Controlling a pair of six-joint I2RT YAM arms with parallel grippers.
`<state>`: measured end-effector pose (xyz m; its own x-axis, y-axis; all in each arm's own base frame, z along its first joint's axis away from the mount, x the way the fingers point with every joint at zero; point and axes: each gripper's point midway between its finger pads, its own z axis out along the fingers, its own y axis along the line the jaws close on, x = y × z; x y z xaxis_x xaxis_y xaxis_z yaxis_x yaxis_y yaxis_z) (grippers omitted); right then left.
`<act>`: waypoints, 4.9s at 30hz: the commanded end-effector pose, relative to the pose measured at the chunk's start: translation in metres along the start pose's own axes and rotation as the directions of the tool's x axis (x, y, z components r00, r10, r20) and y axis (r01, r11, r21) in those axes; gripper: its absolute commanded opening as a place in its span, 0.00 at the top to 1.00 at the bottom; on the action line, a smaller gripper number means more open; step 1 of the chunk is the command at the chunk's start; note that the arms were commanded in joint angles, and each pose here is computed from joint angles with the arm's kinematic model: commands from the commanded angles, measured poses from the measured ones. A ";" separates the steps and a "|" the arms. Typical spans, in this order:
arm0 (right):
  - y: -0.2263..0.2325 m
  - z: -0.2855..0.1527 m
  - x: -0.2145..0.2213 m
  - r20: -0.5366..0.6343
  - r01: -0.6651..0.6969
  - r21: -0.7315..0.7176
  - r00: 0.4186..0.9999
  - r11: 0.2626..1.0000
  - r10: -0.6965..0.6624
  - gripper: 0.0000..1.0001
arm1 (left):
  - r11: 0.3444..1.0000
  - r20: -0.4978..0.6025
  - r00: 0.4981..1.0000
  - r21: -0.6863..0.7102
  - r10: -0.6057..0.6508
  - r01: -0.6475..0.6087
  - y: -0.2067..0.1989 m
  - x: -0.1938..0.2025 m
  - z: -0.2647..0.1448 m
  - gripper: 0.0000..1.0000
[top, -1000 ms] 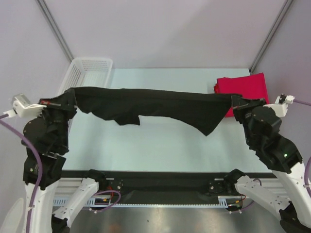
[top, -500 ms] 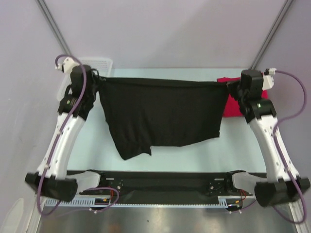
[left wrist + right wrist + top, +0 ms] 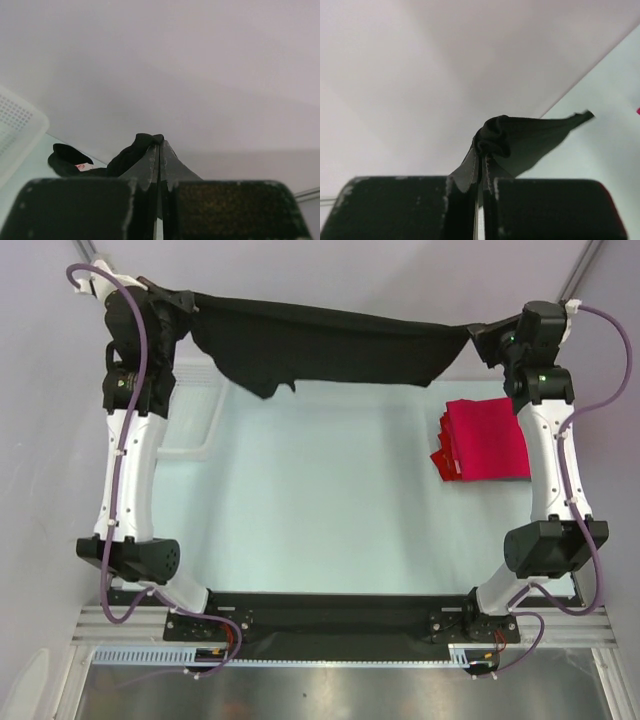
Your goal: Fold and stack the t-shirts
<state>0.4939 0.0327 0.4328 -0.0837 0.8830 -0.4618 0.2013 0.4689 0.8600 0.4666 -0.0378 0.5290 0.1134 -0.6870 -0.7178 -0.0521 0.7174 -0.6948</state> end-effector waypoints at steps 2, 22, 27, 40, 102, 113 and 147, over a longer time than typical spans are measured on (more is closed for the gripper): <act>-0.029 0.024 0.016 -0.081 0.009 0.010 0.997 1.000 -0.008 1.00 | 0.999 -0.041 0.999 -0.044 -0.019 0.017 0.043 0.030 0.024 1.00; -0.298 -0.034 0.194 -0.336 0.093 0.333 0.942 0.938 0.026 1.00 | 0.959 -0.202 0.973 -0.280 -0.110 0.050 0.265 0.228 -0.113 1.00; -0.328 -0.073 0.211 -0.335 0.100 0.356 0.942 0.929 0.027 1.00 | 0.941 -0.215 0.971 -0.337 -0.108 0.030 0.309 0.254 -0.167 1.00; -0.383 -0.167 0.225 -0.259 0.091 0.510 0.964 0.855 0.053 0.50 | 0.855 -0.300 0.935 -0.519 -0.188 0.005 0.373 0.297 -0.256 0.84; -0.309 0.163 0.178 -0.470 0.757 0.317 0.648 0.571 -0.598 0.48 | 0.929 -0.570 0.790 -0.120 0.225 -0.351 0.235 0.380 0.158 0.23; -0.317 0.154 0.200 -0.537 0.729 0.249 0.652 0.638 -0.535 0.60 | 0.932 -0.606 0.784 -0.190 0.136 -0.308 0.271 0.395 0.164 0.24; -0.284 0.146 0.193 -0.519 0.701 0.179 0.663 0.690 -0.540 1.00 | 0.925 -0.639 0.763 -0.224 0.099 -0.308 0.286 0.409 0.165 0.42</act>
<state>0.5609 0.0648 0.0301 -0.7056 0.3380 -0.6228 0.2805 0.9404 0.1925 0.6662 -0.0924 0.0367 -0.5417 -0.5295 -0.6528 -0.3012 0.8473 -0.4374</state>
